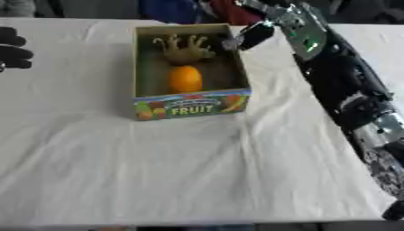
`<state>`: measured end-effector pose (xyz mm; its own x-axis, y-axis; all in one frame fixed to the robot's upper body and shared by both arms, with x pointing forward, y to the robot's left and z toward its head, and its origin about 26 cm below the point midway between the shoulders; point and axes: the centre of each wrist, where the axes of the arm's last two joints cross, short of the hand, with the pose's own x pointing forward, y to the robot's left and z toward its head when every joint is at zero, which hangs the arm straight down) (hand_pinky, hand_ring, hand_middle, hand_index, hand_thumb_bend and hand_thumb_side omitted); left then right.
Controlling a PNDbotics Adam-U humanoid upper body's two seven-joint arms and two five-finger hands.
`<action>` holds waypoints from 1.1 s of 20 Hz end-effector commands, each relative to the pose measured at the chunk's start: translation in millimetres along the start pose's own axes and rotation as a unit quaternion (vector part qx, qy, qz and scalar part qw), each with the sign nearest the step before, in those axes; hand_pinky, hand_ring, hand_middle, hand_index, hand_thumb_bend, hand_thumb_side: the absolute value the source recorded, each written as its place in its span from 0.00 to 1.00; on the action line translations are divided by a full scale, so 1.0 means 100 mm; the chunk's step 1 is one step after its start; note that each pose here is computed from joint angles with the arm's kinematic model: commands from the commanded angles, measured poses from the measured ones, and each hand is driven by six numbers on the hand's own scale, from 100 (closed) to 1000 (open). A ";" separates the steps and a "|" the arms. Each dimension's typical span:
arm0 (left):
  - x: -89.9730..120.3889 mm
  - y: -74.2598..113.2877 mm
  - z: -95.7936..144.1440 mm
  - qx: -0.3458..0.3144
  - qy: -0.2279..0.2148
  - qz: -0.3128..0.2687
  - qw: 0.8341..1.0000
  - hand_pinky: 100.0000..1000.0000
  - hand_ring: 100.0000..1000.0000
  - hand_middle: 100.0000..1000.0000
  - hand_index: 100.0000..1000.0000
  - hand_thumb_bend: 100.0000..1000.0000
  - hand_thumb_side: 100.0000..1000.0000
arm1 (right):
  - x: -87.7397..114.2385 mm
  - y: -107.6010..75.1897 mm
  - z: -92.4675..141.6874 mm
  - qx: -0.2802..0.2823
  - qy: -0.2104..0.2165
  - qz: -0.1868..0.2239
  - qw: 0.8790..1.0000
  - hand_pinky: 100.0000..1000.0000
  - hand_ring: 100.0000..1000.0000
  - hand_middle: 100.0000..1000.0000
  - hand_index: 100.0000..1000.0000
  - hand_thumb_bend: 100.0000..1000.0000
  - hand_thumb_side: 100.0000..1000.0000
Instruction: Pick up objects on the table and place them in the box.
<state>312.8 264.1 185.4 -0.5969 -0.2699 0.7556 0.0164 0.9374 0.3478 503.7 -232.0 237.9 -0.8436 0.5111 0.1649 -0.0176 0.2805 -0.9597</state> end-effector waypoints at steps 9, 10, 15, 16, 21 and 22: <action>-0.04 0.15 0.00 0.038 0.007 -0.028 0.999 0.64 0.63 0.61 0.72 0.43 0.89 | 0.21 -0.71 0.88 -0.184 -0.029 -0.065 0.980 0.76 0.78 0.74 0.81 0.17 0.07; -0.05 0.15 0.00 0.040 0.008 -0.028 0.999 0.64 0.63 0.61 0.72 0.43 0.89 | 0.24 -0.73 0.97 -0.196 -0.027 -0.078 0.977 0.75 0.77 0.73 0.81 0.15 0.07; -0.06 0.16 0.01 0.047 0.012 -0.032 0.998 0.62 0.62 0.60 0.72 0.42 0.90 | 0.40 -0.69 1.33 -0.253 -0.018 -0.140 0.957 0.72 0.74 0.69 0.77 0.02 0.04; -0.07 0.16 0.01 0.049 0.013 -0.032 0.998 0.62 0.62 0.60 0.72 0.42 0.90 | 0.43 -0.66 1.40 -0.262 -0.018 -0.150 0.953 0.72 0.74 0.69 0.77 0.02 0.04; -0.08 0.16 0.02 0.053 0.015 -0.032 0.998 0.62 0.62 0.60 0.72 0.42 0.90 | 0.56 -0.52 1.66 -0.278 -0.017 -0.180 0.943 0.72 0.73 0.69 0.77 0.00 0.08; -0.08 0.16 0.02 0.054 0.016 -0.032 0.998 0.63 0.62 0.60 0.72 0.42 0.90 | 0.58 -0.48 1.70 -0.281 -0.015 -0.186 0.942 0.72 0.73 0.68 0.77 0.00 0.09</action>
